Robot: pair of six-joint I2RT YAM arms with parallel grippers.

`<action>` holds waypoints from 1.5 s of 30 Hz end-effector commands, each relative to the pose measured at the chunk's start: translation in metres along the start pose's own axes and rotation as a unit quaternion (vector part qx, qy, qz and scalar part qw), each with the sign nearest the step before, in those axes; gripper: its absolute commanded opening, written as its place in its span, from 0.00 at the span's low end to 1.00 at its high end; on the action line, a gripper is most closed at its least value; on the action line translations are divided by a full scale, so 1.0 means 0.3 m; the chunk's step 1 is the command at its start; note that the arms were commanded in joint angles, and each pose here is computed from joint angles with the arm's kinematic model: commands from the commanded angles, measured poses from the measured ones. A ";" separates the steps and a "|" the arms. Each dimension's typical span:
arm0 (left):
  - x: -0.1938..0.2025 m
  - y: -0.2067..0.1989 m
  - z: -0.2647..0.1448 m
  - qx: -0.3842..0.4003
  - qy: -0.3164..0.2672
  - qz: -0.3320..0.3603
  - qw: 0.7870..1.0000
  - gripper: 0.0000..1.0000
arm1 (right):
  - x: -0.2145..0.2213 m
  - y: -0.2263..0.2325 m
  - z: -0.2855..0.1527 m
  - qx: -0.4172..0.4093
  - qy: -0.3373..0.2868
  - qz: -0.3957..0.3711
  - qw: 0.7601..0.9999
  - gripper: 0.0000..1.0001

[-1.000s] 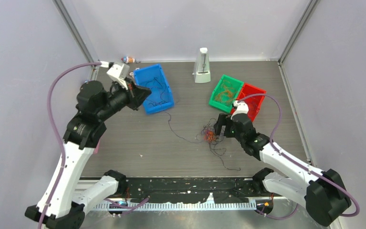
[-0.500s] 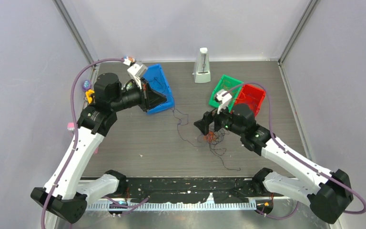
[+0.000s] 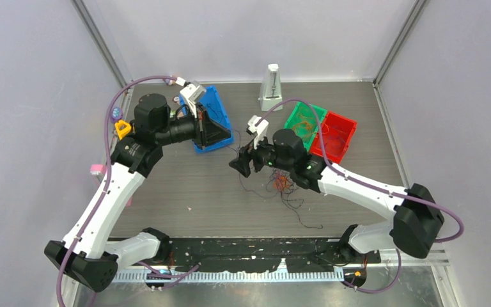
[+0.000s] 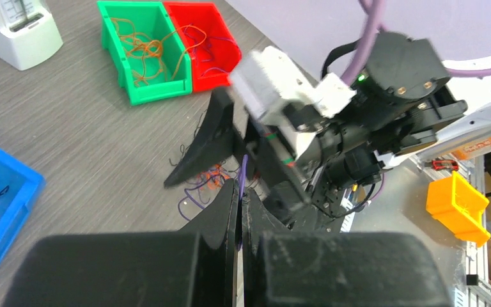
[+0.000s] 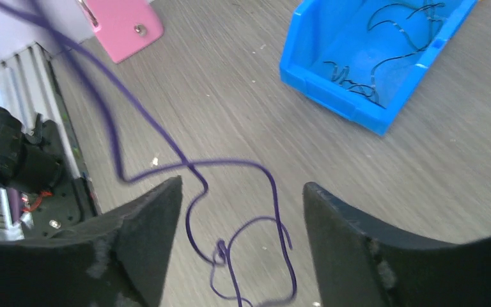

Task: Untangle the cables
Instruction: Untie the cable.

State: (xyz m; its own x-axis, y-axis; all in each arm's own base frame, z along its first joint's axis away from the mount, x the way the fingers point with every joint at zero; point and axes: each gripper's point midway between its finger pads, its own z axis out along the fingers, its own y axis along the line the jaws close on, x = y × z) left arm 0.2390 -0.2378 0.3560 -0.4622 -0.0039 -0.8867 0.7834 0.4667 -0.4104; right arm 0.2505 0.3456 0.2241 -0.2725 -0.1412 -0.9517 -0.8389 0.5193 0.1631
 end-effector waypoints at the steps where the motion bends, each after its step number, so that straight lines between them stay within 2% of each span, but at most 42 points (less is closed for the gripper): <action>1: -0.074 -0.058 0.002 0.038 -0.036 0.006 0.999 0.00 | -0.135 0.052 0.039 -0.026 -0.057 -0.012 0.998 0.61; 2: -0.071 -0.058 0.005 0.039 -0.038 0.004 0.999 0.00 | -0.138 0.052 0.039 -0.025 -0.060 -0.006 0.998 0.40; 3: -0.067 -0.053 0.007 0.038 -0.039 0.001 0.999 0.00 | -0.147 0.049 0.035 -0.020 -0.066 0.002 0.998 0.30; 4: -0.062 -0.046 0.007 0.033 -0.042 -0.001 0.999 0.03 | -0.153 0.047 0.032 -0.018 -0.069 0.005 0.997 0.14; 5: -0.056 -0.034 0.006 0.023 -0.043 -0.005 0.999 0.18 | -0.168 0.043 0.019 -0.010 -0.076 0.011 0.997 0.10; 7: -0.043 0.003 0.001 -0.006 -0.051 -0.015 0.999 0.57 | -0.199 0.036 -0.008 0.001 -0.088 0.019 0.996 0.06; 8: -0.034 0.028 -0.004 -0.023 -0.057 -0.021 0.998 0.84 | -0.214 0.032 -0.021 0.007 -0.093 0.022 0.995 0.06; 9: -0.023 0.050 -0.008 -0.037 -0.063 -0.031 0.997 0.97 | -0.240 0.032 -0.044 0.011 -0.100 0.028 0.995 0.06; 10: -0.009 0.072 -0.009 -0.048 -0.071 -0.041 0.995 0.99 | -0.257 0.021 -0.059 0.021 -0.104 0.033 0.994 0.06; 15: 0.095 0.175 0.010 -0.092 -0.100 -0.087 0.987 1.00 | -0.411 0.013 -0.168 0.049 -0.135 0.072 0.987 0.05; 21: 0.193 0.200 0.099 -0.044 -0.106 -0.101 0.988 0.99 | -0.558 0.021 -0.249 0.066 -0.157 0.086 0.982 0.05; 29: 0.189 0.048 0.246 0.042 -0.102 -0.032 0.993 0.96 | -0.662 0.012 -0.280 0.086 -0.173 0.106 0.975 0.06; 35: 0.232 -0.045 0.367 0.099 -0.076 -0.021 0.992 0.90 | -0.662 -0.010 -0.290 0.103 -0.175 0.118 0.972 0.06; 37: 0.261 -0.047 0.394 0.103 -0.069 -0.022 0.992 0.83 | -0.661 -0.018 -0.295 0.109 -0.176 0.121 0.971 0.06; 42: 0.351 0.000 0.468 0.093 -0.041 -0.040 0.994 0.46 | -0.654 -0.048 -0.317 0.129 -0.178 0.125 0.968 0.05; 45: 0.410 0.024 0.500 0.095 -0.024 -0.057 0.994 0.44 | -0.648 -0.094 -0.352 0.153 -0.181 0.124 0.964 0.05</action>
State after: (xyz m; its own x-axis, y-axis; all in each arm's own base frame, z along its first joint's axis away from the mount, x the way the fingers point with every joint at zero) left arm 0.2435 -0.3566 0.2087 -0.5675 -0.0635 -0.8209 0.7664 0.3238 -0.5548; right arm 0.2722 0.2946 0.4098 -0.2727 0.2333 -0.9334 -0.6204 0.6989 0.3559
